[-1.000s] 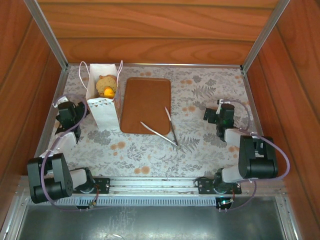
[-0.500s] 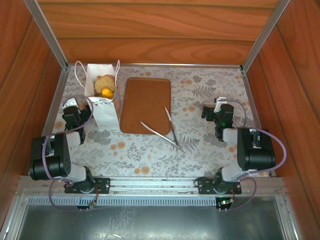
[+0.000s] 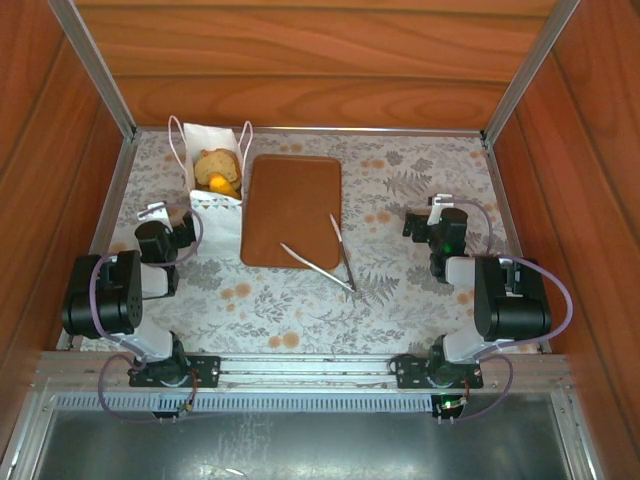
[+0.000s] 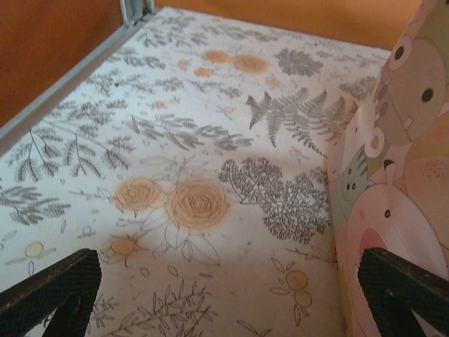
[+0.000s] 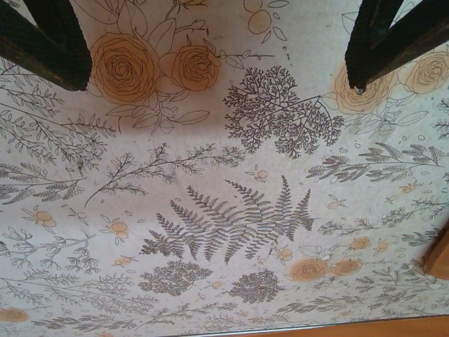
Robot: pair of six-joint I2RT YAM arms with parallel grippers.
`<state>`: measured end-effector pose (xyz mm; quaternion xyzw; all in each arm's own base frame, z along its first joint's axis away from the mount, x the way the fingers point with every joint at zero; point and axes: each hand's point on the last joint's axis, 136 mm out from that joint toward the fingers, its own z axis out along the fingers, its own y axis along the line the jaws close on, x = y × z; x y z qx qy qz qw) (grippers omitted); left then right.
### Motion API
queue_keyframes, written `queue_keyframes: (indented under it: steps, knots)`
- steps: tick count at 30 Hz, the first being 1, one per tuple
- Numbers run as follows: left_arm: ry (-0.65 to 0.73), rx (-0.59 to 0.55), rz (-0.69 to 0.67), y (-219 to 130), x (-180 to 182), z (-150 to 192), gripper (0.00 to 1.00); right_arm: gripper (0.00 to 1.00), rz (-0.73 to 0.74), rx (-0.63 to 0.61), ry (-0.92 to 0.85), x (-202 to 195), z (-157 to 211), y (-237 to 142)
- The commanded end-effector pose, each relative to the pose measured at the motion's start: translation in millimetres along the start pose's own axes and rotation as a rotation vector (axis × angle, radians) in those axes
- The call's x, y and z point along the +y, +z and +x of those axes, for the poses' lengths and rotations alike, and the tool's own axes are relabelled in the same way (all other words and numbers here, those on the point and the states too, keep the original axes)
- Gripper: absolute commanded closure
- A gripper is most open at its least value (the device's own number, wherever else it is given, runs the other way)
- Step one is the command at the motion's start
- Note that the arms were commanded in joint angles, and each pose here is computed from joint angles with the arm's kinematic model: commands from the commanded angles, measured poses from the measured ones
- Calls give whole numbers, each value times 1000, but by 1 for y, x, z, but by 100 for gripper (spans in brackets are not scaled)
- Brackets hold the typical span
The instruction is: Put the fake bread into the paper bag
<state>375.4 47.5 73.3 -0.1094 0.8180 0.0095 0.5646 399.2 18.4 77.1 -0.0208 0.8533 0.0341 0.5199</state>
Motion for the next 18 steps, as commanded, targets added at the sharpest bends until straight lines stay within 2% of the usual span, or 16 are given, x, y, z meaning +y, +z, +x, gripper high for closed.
queue_keyframes:
  steps: [1, 18]
  knots:
    - [17, -59, 24, 0, -6, -16, 0, 0, -10, -42, -16, 3, -14, -1]
    - [27, -55, 44, 2, -10, -16, 0, 0, -11, -40, -17, 3, -15, 0]
